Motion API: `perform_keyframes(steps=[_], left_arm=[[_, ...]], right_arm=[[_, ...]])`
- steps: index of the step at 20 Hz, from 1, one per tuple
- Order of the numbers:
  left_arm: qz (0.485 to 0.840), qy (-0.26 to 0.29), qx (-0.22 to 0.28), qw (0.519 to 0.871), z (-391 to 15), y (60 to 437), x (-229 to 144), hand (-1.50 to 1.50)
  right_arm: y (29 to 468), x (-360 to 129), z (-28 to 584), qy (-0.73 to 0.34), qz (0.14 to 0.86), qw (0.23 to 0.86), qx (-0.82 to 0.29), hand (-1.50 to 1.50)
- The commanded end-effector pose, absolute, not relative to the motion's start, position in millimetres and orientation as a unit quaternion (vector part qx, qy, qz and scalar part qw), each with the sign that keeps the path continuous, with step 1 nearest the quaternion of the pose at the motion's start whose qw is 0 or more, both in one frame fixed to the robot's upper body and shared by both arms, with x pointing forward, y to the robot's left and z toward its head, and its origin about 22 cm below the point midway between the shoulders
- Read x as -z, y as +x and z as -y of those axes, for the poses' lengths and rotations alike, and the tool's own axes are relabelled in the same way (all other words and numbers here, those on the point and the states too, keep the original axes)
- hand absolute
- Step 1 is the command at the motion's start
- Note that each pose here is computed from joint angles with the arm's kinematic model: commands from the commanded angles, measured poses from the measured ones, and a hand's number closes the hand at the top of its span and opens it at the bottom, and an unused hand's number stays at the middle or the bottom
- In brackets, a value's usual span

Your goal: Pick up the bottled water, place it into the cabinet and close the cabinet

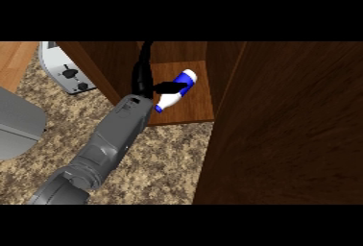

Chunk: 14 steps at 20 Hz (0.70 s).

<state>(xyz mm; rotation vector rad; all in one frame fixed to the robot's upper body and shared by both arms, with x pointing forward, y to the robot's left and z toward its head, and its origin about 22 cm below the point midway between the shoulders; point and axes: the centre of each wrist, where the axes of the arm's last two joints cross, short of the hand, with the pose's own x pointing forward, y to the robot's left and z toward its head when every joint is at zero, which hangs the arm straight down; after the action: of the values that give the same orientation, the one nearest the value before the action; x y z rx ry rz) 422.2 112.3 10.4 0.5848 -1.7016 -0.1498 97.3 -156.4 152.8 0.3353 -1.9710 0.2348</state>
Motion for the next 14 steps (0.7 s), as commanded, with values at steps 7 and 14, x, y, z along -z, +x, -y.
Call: perform_keyframes(steps=[7,14], left_arm=[[0.822,0.062,0.003,0.566,-108.6,424.7,-22.5,1.5],[0.821,-0.05,-0.002,0.568,-102.7,427.8,-34.5,1.5]], right_arm=[[83.1,-170.7,162.6,0.149,0.834,0.522,-0.096,-1.5],[82.4,-169.1,160.3,0.136,0.828,0.537,-0.09,-1.5]])
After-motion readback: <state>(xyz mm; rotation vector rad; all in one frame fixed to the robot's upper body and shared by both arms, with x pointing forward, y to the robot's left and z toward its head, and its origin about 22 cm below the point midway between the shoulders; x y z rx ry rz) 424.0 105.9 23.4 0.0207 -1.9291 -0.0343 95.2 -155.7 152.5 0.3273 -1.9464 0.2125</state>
